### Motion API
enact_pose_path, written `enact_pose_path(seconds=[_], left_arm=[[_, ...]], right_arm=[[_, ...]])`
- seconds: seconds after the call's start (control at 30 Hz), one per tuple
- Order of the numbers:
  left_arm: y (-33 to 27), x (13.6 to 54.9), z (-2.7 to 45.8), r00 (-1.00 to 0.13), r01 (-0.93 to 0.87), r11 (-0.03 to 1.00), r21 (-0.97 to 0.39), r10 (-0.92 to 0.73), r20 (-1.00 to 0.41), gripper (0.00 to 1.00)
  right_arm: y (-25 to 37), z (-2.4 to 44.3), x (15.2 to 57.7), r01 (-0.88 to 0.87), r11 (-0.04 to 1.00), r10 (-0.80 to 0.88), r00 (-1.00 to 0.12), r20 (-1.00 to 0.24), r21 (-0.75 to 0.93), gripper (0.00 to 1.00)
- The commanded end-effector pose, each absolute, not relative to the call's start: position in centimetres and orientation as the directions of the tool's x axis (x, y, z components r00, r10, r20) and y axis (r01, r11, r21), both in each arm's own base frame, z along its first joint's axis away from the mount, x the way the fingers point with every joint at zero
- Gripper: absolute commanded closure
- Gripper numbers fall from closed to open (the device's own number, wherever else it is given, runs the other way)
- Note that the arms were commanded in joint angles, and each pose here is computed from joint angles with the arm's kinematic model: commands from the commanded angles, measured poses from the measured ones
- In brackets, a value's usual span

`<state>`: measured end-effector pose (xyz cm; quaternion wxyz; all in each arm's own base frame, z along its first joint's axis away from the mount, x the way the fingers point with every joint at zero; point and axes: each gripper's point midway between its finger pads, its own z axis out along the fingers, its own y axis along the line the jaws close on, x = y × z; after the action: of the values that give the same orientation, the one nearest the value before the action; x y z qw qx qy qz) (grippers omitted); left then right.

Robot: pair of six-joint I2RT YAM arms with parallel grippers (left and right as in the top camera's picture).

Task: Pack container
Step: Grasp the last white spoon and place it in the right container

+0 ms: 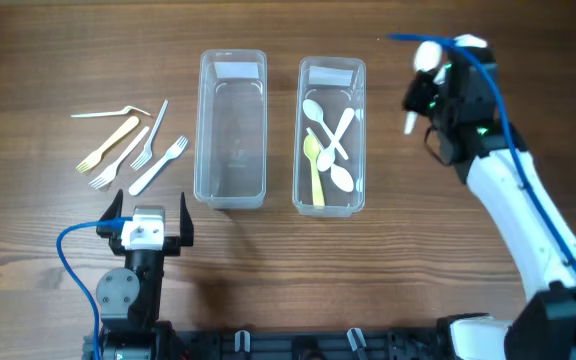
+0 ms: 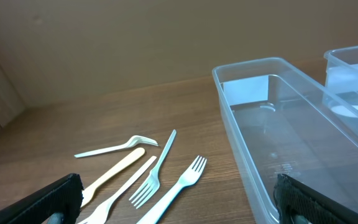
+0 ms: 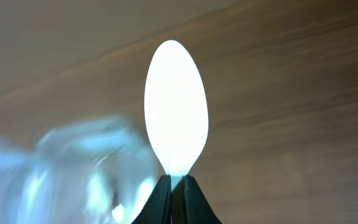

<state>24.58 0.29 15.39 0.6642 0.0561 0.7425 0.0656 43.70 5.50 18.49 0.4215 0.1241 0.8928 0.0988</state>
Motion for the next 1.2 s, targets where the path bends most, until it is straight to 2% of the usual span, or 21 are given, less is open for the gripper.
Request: enact_pose_path(seconds=[0.0,0.1,0.27,0.3,0.33,0.4,0.43,0.6,0.87,0.97,1.03,1.17], left_arm=[[0.3,24.6,15.3,-0.108,-0.008,0.987,0.164,0.162,-0.981,0.00],[0.3,24.6,15.3,-0.108,-0.007,0.987,0.164,0.162,-0.981,0.00],[0.3,24.6,15.3,-0.108,-0.007,0.987,0.164,0.162,-0.981,0.00],[0.3,24.6,15.3,-0.108,-0.008,0.986,0.164,0.162,-0.981,0.00],[0.3,24.6,15.3,-0.108,-0.008,0.986,0.164,0.162,-0.981,0.00],[0.3,24.6,15.3,-0.108,-0.008,0.987,0.164,0.162,-0.981,0.00],[0.3,24.6,15.3,-0.108,-0.008,0.987,0.164,0.162,-0.981,0.00],[0.3,24.6,15.3,-0.108,-0.008,0.986,0.164,0.162,-0.981,0.00],[0.3,24.6,15.3,-0.108,-0.008,0.987,0.164,0.162,-0.981,0.00],[0.3,24.6,15.3,-0.108,-0.007,0.987,0.164,0.162,-0.981,0.00],[0.3,24.6,15.3,-0.108,-0.008,0.987,0.164,0.162,-0.981,0.00],[0.3,24.6,15.3,-0.108,-0.008,0.987,0.164,0.162,-0.981,0.00]], right_arm=[[12.1,18.1,41.8,-0.039,0.939,0.219,-0.698,-0.682,0.342,0.96],[16.6,18.3,40.4,-0.138,0.930,0.149,-0.708,-0.690,0.342,0.95],[18.1,17.9,39.6,-0.125,0.933,0.150,-0.718,-0.680,0.338,0.96],[18.1,17.7,39.5,-0.123,0.934,0.148,-0.722,-0.676,0.336,0.91],[18.1,17.4,39.4,-0.121,0.935,0.144,-0.730,-0.669,0.333,0.65],[17.9,16.9,39.2,-0.114,0.938,0.137,-0.744,-0.654,0.327,0.46],[18.0,16.8,39.0,-0.115,0.938,0.134,-0.749,-0.649,0.327,0.43],[18.2,16.3,38.4,-0.127,0.935,0.118,-0.771,-0.626,0.332,0.38],[17.3,15.5,37.9,-0.113,0.953,0.087,-0.787,-0.611,0.282,0.36],[13.9,15.5,39.0,-0.067,0.994,0.008,-0.739,-0.674,0.085,0.25],[11.1,15.4,39.5,-0.027,0.999,-0.034,-0.734,-0.679,-0.020,0.24],[4.1,15.4,40.7,0.122,0.991,0.053,-0.735,-0.676,-0.054,0.18]])
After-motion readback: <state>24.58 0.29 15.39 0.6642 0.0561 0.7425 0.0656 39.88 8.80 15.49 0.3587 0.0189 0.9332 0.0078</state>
